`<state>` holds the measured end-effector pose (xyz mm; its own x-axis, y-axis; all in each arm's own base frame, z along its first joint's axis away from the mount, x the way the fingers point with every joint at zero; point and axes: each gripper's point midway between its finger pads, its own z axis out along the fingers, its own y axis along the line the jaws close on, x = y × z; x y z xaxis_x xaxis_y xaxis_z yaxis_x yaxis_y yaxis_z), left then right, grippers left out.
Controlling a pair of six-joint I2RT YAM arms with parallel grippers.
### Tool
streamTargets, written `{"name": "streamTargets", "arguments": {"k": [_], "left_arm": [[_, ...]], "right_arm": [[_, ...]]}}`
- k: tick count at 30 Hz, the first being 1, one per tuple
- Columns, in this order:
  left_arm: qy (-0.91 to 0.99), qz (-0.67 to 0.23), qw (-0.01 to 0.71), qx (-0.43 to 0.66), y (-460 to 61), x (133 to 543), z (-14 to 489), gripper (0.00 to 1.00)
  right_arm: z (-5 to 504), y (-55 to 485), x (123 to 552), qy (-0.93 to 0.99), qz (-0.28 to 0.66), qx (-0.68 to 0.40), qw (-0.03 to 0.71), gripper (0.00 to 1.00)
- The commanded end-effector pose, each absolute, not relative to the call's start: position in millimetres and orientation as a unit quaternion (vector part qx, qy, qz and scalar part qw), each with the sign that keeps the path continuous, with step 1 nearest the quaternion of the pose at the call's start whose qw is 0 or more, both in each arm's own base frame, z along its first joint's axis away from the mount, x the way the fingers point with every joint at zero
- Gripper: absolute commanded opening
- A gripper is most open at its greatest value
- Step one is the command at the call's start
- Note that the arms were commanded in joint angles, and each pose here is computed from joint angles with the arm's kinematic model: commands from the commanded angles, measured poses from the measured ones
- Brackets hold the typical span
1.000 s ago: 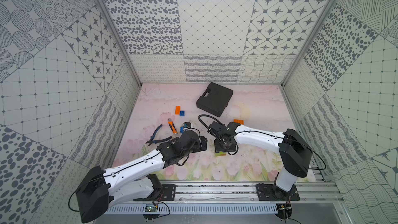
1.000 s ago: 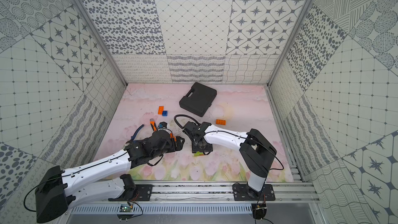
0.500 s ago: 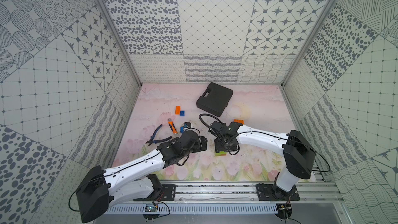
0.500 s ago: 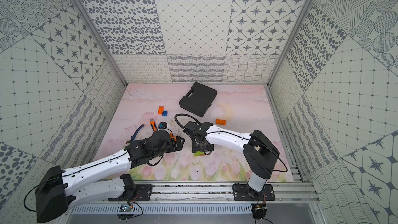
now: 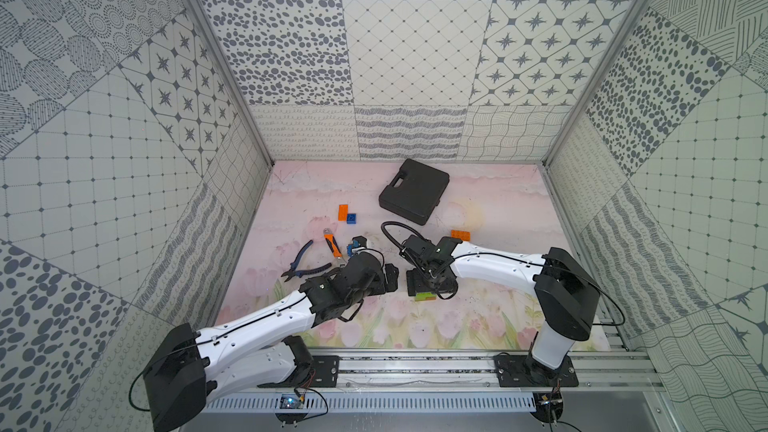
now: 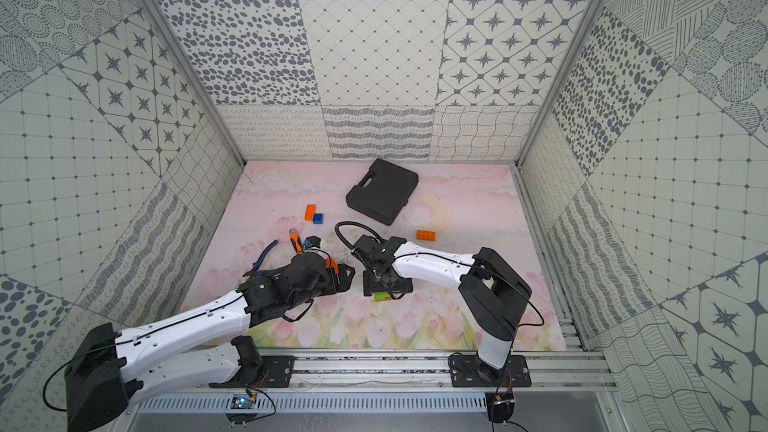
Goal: Assemble the number 5 with lego
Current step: Pick up the lego brick from the center of the board.
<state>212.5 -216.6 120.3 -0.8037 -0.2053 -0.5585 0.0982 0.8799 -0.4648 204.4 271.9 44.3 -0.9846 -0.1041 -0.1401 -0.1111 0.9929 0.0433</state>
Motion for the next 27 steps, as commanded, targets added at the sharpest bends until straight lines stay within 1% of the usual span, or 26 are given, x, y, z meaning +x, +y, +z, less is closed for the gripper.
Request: {"name": "streamTargets", "arguments": {"k": [1, 6, 9, 12, 14, 21, 23, 27], "left_arm": [[0.917, -0.227, 0.326, -0.040, -206, 216, 121, 1.00], [0.918, -0.227, 0.322, -0.042, -206, 215, 118, 1.00], [0.918, -0.228, 0.322, -0.041, -206, 216, 119, 1.00], [0.918, -0.227, 0.323, -0.042, -205, 215, 119, 1.00], [0.918, -0.228, 0.323, -0.042, -205, 215, 119, 1.00], [0.919, -0.225, 0.322, -0.044, -204, 215, 117, 1.00], [0.919, -0.224, 0.322, -0.045, -203, 215, 116, 1.00], [0.921, -0.220, 0.319, -0.045, -203, 216, 114, 1.00]], "right_arm": [[37, 277, 206, 0.996, 0.027, -0.057, 0.068, 0.92], [26, 283, 205, 0.996, 0.032, -0.057, 0.057, 0.92], [19, 284, 205, 0.997, 0.029, -0.054, 0.053, 0.90], [14, 283, 204, 0.997, 0.025, -0.048, 0.049, 0.86], [9, 283, 203, 0.998, 0.025, -0.044, 0.045, 0.79], [0, 272, 195, 0.999, 0.005, -0.038, 0.032, 0.72], [0, 270, 194, 0.999, 0.001, -0.038, 0.031, 0.69], [12, 271, 196, 0.998, 0.006, -0.041, 0.042, 0.66]]}}
